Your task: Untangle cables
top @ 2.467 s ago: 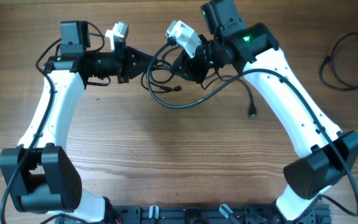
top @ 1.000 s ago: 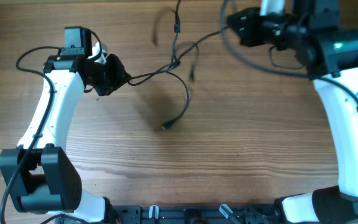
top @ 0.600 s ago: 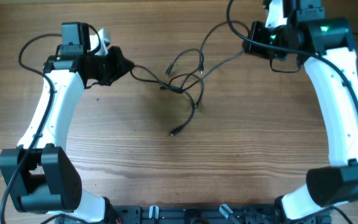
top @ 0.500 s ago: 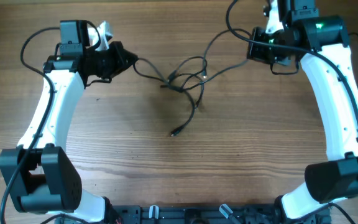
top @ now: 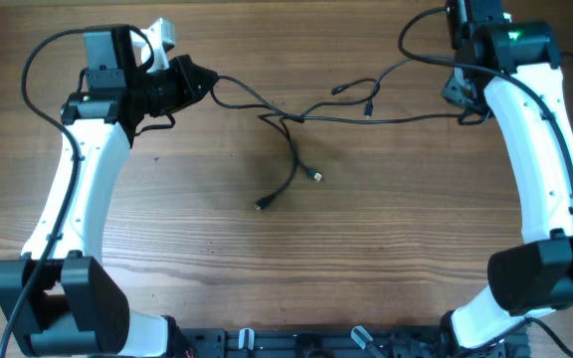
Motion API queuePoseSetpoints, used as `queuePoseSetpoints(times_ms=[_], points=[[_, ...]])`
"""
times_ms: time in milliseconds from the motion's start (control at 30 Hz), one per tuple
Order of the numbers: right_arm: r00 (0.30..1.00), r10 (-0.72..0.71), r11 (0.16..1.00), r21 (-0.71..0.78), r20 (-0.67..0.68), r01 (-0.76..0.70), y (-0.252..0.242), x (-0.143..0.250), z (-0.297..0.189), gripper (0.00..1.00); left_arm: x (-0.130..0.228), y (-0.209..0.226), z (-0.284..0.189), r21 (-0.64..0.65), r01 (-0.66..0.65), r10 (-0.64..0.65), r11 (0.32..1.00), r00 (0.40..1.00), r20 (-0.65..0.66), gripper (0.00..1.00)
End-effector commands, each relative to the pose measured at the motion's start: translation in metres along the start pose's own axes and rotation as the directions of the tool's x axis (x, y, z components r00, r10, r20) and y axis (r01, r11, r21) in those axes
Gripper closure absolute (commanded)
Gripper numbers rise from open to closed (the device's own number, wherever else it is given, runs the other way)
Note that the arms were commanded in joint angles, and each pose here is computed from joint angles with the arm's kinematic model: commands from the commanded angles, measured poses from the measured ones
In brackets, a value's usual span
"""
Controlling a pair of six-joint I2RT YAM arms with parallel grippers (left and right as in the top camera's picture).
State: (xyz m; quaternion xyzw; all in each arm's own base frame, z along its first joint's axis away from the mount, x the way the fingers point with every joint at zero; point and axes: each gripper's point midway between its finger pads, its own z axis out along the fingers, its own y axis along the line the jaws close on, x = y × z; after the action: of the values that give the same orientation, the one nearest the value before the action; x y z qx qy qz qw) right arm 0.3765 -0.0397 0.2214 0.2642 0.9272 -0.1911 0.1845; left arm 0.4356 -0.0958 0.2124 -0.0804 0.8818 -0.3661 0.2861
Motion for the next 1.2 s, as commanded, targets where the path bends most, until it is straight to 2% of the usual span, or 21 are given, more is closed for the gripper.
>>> queuePoseSetpoints(times_ms=[0,33,100,133,167,233,267,333,367,400,433,500,600,700,733,800,867,933,1100,1167], points=[[0.991,-0.101,0.995,-0.022,-0.083,0.1,0.003,0.008,0.019,0.88,-0.013,-0.002,-0.01,-0.021,-0.042,0.043,0.999,0.998,0.05,0.96],[0.977,-0.174,0.982,-0.095,-0.119,0.163,0.014,0.015,0.02,0.79,-0.012,-0.002,-0.01,-0.021,-0.041,0.042,0.999,0.998,0.049,0.96],[0.905,-0.397,0.867,-0.386,-0.154,0.315,0.056,0.039,0.012,0.75,-0.011,-0.002,-0.01,-0.022,-0.038,0.038,0.999,0.998,0.044,0.96],[0.865,-0.486,0.777,-0.516,-0.126,0.361,0.074,0.05,0.002,0.75,-0.01,-0.002,-0.01,-0.023,-0.033,0.034,0.999,0.999,0.041,0.96],[0.815,-0.576,0.641,-0.653,-0.062,0.403,0.092,0.061,-0.014,0.75,-0.009,-0.001,-0.01,-0.024,-0.031,0.032,0.999,0.999,0.038,0.96],[0.785,-0.619,0.468,-0.787,0.033,0.403,0.114,0.07,-0.038,0.72,-0.006,0.0,-0.009,-0.028,-0.02,0.021,0.999,0.999,0.025,0.96],[0.791,-0.609,0.414,-0.829,0.054,0.376,0.123,0.071,-0.048,0.66,-0.003,-0.001,-0.008,-0.03,-0.014,0.015,0.999,1.0,0.015,0.96],[0.789,-0.606,0.313,-0.881,0.103,0.355,0.135,0.075,-0.066,0.59,0.002,-0.004,-0.005,-0.026,-0.009,0.009,1.0,1.0,0.0,0.96],[0.777,-0.608,0.218,-0.907,0.163,0.36,0.145,0.079,-0.081,0.54,0.005,-0.008,-0.003,-0.02,-0.003,0.003,1.0,1.0,-0.009,0.96],[0.748,-0.617,0.128,-0.906,0.246,0.403,0.155,0.084,-0.093,0.49,0.008,-0.013,0.0,-0.013,-0.011,0.01,1.0,1.0,-0.019,0.96],[0.729,-0.623,0.112,-0.891,0.283,0.441,0.161,0.087,-0.095,0.46,0.012,-0.017,0.003,-0.007,-0.019,0.019,1.0,0.999,-0.028,0.96],[0.68,-0.65,0.135,-0.829,0.339,0.543,0.174,0.091,-0.091,0.44,0.016,-0.02,0.006,-0.007,-0.009,0.009,1.0,0.999,-0.039,0.96],[0.619,-0.685,0.14,-0.764,0.385,0.63,0.187,0.102,-0.092,0.43,0.013,-0.003,0.004,-0.097,0.106,-0.107,0.99,0.994,-0.008,0.96],[0.506,-0.72,0.065,-0.679,0.476,0.731,0.2,0.114,-0.094,0.43,0.009,0.017,-0.003,-0.171,0.159,-0.157,0.972,0.987,0.026,0.96],[0.439,-0.739,0.024,-0.631,0.511,0.775,0.205,0.119,-0.089,0.43,0.008,0.025,-0.008,-0.184,0.186,-0.184,0.965,0.982,0.033,0.96],[0.387,-0.748,-0.025,-0.604,0.54,0.796,0.212,0.128,-0.082,0.42,0.006,0.035,-0.014,-0.193,0.246,-0.241,0.95,0.969,0.048,0.96],[0.374,-0.748,-0.045,-0.603,0.549,0.796,0.222,0.136,-0.075,0.41,0.003,0.042,-0.021,-0.186,0.298,-0.292,0.936,0.955,0.057,0.96],[0.336,-0.74,-0.118,-0.605,0.582,0.788,0.229,0.147,-0.076,0.42,0.003,0.049,-0.026,-0.194,0.362,-0.355,0.912,0.932,0.071,0.96],[0.181,-0.684,-0.298,-0.498,0.707,0.814,0.239,0.159,-0.081,0.42,0.003,0.05,-0.03,-0.172,0.384,-0.38,0.907,0.923,0.056,0.96],[0.155,-0.67,-0.319,-0.47,0.726,0.823,0.243,0.159,-0.079,0.41,0.005,0.051,-0.03,-0.175,0.38,-0.376,0.908,0.925,0.052,0.96]])
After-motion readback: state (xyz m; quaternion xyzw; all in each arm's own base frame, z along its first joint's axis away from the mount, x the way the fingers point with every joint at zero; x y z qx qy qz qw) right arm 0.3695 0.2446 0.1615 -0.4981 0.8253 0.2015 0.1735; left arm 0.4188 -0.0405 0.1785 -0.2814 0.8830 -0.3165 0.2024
